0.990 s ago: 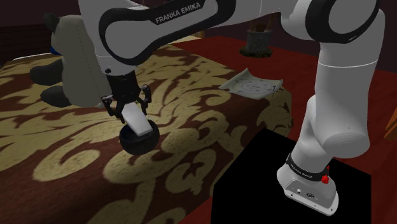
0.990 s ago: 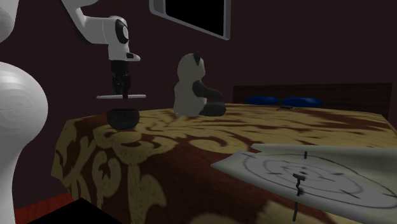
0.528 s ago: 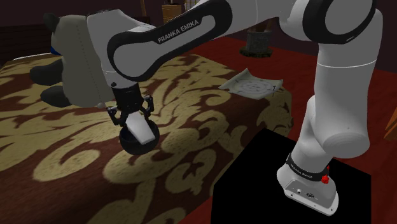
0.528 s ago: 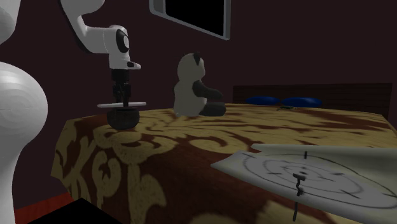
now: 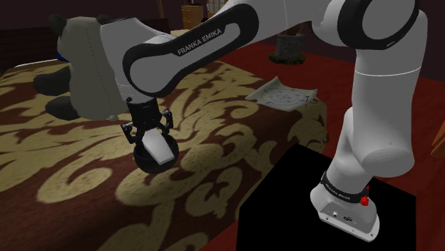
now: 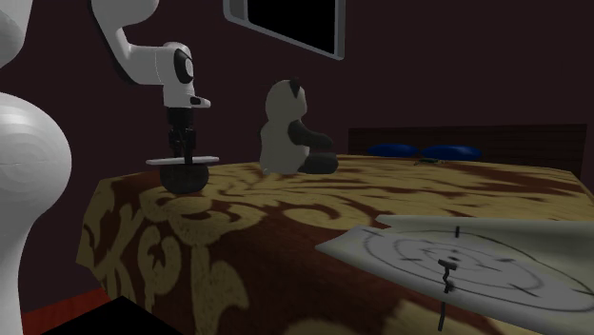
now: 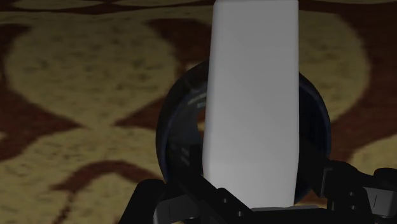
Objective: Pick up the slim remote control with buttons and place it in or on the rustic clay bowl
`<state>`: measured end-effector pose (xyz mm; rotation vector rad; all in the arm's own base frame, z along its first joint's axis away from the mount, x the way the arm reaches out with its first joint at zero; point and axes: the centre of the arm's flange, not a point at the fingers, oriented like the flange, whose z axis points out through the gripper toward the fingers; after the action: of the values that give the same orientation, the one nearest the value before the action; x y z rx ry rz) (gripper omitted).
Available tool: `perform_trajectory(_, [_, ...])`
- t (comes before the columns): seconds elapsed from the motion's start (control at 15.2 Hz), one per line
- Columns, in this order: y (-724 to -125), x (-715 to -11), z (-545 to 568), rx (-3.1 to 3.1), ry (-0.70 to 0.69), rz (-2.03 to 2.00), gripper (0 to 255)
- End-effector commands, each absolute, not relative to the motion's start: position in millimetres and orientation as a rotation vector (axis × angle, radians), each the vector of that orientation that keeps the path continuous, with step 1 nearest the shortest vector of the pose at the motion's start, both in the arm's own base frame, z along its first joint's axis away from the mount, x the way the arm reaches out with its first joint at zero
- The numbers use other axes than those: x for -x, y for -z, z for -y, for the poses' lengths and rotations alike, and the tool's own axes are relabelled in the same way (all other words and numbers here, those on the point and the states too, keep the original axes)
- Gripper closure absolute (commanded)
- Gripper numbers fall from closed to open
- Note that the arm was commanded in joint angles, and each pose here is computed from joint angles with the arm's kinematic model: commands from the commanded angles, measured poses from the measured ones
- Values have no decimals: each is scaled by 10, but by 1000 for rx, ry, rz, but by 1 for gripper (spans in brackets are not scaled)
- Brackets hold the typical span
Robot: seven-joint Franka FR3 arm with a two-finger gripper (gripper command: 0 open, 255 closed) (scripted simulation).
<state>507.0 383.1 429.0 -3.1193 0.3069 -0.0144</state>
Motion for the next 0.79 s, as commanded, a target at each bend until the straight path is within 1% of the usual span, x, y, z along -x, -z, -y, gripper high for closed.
perform_trajectory(0.0, [-4283, -5069, -3833, 3119, 13, -306, 255])
perform_trajectory(0.07, [-4283, -5068, -3832, 3119, 13, -306, 0])
perform_trajectory(0.4, [-4283, -5069, -3833, 3119, 13, -306, 0])
perform_trajectory(0.66, [-4783, -5065, -3830, 3119, 13, -306, 0])
perform_trajectory(0.73, [-4783, -5065, -3830, 3119, 13, -306, 0])
